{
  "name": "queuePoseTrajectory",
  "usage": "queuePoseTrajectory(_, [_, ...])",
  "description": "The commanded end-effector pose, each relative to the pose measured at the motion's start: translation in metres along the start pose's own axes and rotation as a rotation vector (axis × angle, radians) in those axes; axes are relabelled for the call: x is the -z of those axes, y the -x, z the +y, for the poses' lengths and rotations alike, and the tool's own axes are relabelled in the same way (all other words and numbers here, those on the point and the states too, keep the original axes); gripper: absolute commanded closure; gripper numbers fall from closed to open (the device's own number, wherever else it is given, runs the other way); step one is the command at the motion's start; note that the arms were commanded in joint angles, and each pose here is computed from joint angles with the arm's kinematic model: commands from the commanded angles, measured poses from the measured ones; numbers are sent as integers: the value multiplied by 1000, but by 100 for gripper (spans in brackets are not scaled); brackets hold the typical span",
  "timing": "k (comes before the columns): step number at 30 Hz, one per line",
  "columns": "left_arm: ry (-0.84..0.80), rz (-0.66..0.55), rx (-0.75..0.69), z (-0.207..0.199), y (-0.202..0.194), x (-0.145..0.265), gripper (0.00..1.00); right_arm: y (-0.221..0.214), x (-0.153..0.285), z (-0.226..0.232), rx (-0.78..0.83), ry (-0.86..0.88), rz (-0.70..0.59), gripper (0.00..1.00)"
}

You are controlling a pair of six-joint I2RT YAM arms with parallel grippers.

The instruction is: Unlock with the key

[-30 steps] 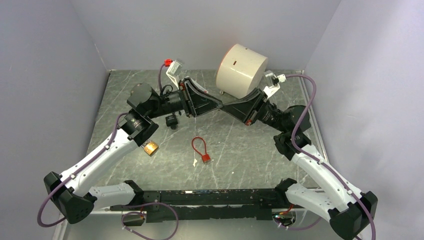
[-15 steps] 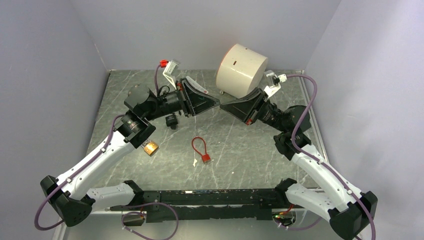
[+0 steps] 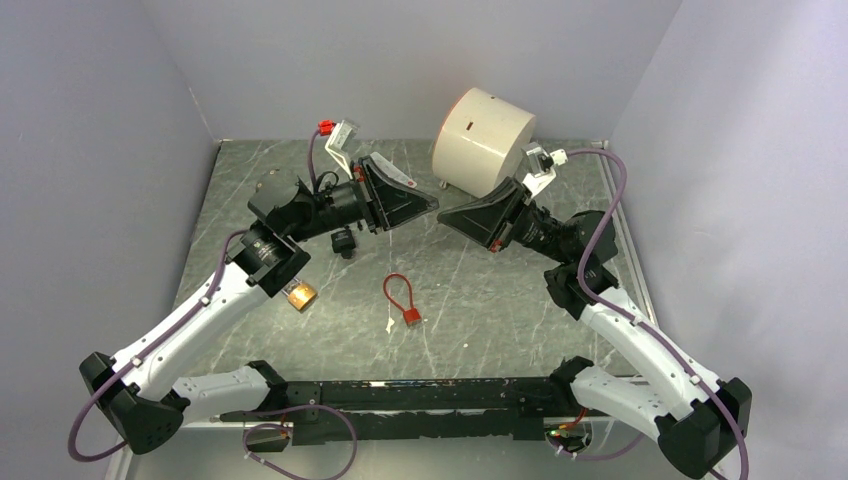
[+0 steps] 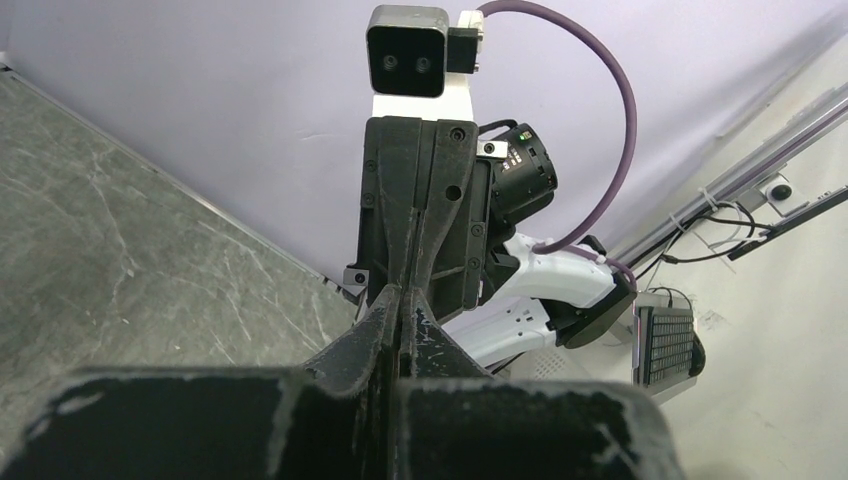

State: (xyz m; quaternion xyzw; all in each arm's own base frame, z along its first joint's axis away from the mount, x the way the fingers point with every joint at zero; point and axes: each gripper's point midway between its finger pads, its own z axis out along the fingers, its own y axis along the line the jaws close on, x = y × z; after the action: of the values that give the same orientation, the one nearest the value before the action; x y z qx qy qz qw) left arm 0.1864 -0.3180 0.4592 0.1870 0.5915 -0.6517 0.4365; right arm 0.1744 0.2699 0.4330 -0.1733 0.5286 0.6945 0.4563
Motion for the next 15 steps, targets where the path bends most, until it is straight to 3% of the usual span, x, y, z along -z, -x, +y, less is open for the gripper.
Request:
queuePoseTrajectory(1, [-79, -16, -54, -22, 9, 1, 97, 6, -1, 7, 19, 20, -15, 97])
queuePoseTrajectory(3, [-77, -20, -56, -21, 9, 1, 98, 9, -2, 7, 17, 13, -19, 72])
queuePoseTrajectory(4, [-80, -22, -58, -21, 9, 2, 97, 10, -3, 7, 17, 14, -22, 65])
queuePoseTrajectory(11, [-77, -16, -47, -19, 7, 0, 97, 14, -6, 13, 29, 36, -16, 66])
queuePoseTrajectory(15, [-75, -18, -46, -18, 7, 0, 98, 14, -7, 13, 25, 37, -17, 59])
